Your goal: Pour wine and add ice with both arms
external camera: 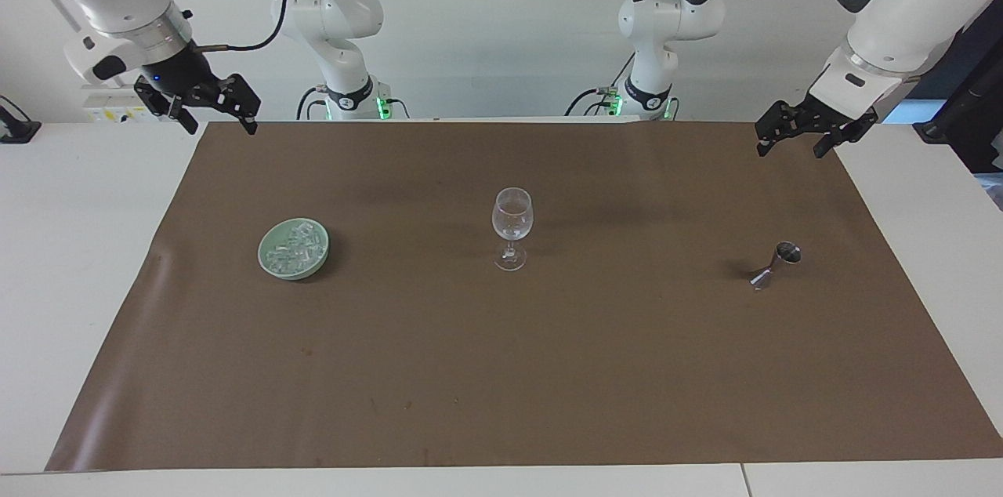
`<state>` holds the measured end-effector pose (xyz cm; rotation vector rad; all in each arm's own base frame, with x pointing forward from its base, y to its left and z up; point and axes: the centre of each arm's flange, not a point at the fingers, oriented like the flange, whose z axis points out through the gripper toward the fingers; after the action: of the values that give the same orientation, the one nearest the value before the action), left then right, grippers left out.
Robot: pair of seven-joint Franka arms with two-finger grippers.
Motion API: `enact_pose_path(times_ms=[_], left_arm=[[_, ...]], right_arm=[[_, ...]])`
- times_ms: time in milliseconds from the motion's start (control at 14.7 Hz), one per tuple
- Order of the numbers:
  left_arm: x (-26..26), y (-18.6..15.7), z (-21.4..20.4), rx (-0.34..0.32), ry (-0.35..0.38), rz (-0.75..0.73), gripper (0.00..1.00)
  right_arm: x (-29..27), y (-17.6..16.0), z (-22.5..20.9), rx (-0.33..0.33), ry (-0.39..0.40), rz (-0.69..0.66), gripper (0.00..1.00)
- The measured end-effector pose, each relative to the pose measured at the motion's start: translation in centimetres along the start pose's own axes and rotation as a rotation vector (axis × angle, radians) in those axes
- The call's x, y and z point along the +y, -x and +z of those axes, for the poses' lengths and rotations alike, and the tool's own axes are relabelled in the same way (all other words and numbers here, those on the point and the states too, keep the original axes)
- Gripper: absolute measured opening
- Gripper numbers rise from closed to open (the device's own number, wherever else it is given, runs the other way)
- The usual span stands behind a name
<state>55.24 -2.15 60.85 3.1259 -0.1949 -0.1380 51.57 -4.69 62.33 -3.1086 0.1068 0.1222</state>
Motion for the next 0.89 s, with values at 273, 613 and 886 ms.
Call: enact_pose_path(times_ms=[273, 613, 886], left_arm=[[0.5, 0.1, 0.2, -0.012, 0.000, 0.010, 1.00], [-0.1, 0.1, 0.3, -0.009, 0.001, -0.003, 1.00], [-0.6, -1.3, 1.1, 0.008, -0.001, -0.010, 1.00]], right_arm=[[0.0, 0.0, 0.0, 0.000, 0.000, 0.000, 1.00], [0.0, 0.0, 0.0, 0.000, 0.000, 0.000, 1.00], [0.0, 0.0, 0.0, 0.000, 0.000, 0.000, 1.00]])
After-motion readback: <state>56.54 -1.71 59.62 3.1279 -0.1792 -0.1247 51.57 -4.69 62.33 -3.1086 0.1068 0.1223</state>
